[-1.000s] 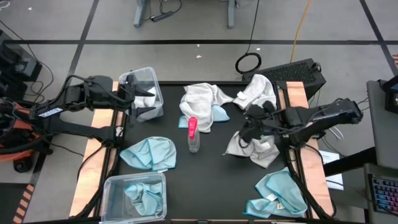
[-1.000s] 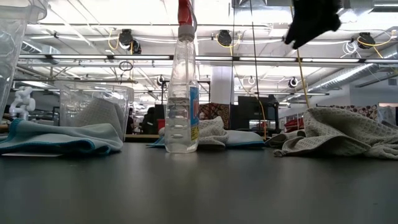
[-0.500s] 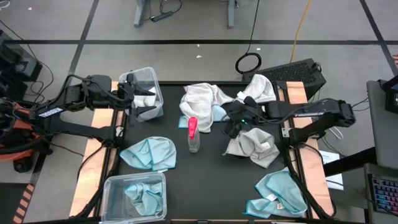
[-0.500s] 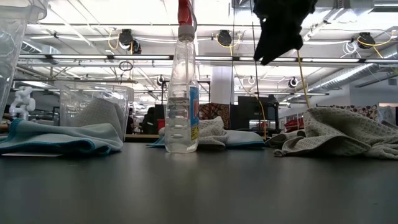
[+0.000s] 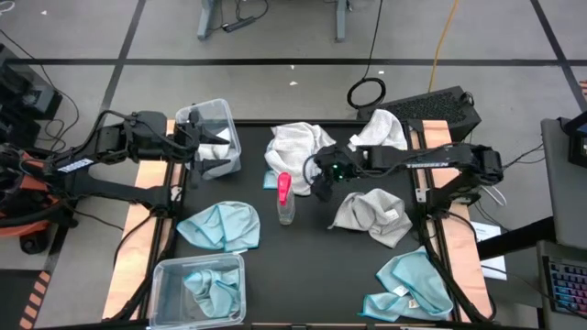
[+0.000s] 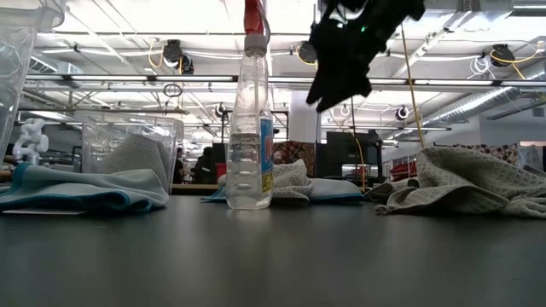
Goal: Sort microfiber towel by color & place in baskets
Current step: Put the gray towel into the top transparent bin
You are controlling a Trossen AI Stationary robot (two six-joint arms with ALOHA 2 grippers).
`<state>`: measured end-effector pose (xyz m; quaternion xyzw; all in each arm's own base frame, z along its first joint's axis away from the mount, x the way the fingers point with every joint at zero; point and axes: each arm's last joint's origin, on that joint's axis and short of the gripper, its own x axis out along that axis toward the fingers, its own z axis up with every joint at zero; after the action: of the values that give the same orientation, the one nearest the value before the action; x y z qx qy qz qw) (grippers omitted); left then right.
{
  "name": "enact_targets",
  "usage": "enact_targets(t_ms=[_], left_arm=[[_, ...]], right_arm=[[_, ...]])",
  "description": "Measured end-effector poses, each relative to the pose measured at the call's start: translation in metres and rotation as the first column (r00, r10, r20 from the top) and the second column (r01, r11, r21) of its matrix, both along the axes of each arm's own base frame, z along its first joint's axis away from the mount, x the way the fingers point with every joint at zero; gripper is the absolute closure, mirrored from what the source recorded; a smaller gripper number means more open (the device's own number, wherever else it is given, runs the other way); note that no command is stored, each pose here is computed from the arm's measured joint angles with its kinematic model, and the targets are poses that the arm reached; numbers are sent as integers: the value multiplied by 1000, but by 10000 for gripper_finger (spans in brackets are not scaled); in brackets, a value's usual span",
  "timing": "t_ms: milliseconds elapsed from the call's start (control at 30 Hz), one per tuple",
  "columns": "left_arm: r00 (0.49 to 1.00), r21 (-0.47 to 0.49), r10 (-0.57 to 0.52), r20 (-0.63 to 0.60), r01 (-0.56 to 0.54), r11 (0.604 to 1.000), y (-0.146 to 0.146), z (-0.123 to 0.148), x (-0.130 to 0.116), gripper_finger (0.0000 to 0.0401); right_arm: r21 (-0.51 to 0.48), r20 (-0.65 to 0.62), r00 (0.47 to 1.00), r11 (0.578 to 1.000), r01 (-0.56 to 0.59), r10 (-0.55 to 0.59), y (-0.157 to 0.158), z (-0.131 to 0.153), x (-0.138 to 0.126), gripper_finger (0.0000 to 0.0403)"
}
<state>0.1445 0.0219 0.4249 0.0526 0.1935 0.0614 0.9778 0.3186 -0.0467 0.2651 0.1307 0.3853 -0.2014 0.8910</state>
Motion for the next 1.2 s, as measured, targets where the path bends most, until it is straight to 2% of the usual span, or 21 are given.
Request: enact_targets(t_ms=[300,500,767,900,1033,1067,1200], left_arm=[[1000,-5,2,-15,-2,1000,1,-2,4,166],[999,-10,2,-45,-2,1000,2,-6,13,166],[996,-13,0,-89,-1,1000,4,-12,26,166],[994,-15,-1,-112,-1,1000,5,-16,33,166],[991,-11,1,-133,-2,1000,6,-19,39,166],[991,-4,4,-137,-5,1000,6,-20,40,166],[987,28,33,-158,-29,999,9,-22,44,166]], right_arm=[[66,20,997,995,76,-78,-45,-30,18,191],[166,4,989,975,147,-149,-78,-62,27,191],[206,-10,973,952,226,-229,-98,-88,32,208],[219,52,981,961,170,-186,-101,-89,37,260],[237,117,984,966,104,-135,-101,-83,41,372],[236,121,985,967,94,-126,-100,-80,40,386],[229,179,977,971,70,-113,-98,-56,36,397]])
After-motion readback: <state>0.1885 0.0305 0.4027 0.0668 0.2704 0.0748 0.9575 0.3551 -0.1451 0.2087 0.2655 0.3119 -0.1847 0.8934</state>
